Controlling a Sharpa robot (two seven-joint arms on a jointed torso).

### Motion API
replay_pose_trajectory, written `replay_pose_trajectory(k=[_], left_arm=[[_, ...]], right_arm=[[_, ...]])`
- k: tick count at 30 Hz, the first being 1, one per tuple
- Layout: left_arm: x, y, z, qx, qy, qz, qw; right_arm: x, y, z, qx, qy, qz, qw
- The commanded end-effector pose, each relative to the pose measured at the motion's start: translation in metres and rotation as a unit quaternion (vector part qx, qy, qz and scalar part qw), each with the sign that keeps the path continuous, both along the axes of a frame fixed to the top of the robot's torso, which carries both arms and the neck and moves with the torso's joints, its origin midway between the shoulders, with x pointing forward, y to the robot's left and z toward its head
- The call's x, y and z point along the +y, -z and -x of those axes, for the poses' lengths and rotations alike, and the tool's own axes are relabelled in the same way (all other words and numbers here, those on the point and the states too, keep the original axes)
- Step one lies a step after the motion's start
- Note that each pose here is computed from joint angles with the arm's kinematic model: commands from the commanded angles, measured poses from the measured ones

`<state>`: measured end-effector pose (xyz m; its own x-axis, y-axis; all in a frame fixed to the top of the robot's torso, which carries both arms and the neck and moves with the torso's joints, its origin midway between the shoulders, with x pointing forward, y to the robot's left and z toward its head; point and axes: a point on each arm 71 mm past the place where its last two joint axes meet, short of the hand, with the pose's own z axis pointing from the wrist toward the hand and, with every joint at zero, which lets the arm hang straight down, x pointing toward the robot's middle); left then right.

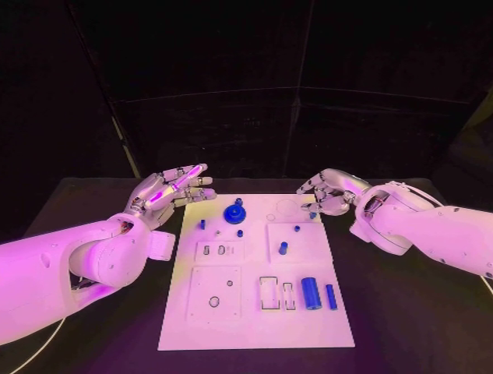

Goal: Assemble the parts on the task board

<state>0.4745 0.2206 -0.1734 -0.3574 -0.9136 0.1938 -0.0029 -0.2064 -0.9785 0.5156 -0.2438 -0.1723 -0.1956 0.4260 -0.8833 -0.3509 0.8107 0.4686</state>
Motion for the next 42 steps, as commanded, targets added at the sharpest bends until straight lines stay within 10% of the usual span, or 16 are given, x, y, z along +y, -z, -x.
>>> replay_pose_trajectory(k=[1,42], left_arm=[[-0.002,0.0,0.0005,-0.004,0.008,0.002,1.0],[-0.003,0.0026,-0.001,-0.002,0.009,0.0,1.0]], right_arm=[[-0.008,-0.001,-0.001,-0.002,-0.021,-0.008,1.0],[-0.029,0.021,-0.017,0.045,0.016,0.041,0.998]])
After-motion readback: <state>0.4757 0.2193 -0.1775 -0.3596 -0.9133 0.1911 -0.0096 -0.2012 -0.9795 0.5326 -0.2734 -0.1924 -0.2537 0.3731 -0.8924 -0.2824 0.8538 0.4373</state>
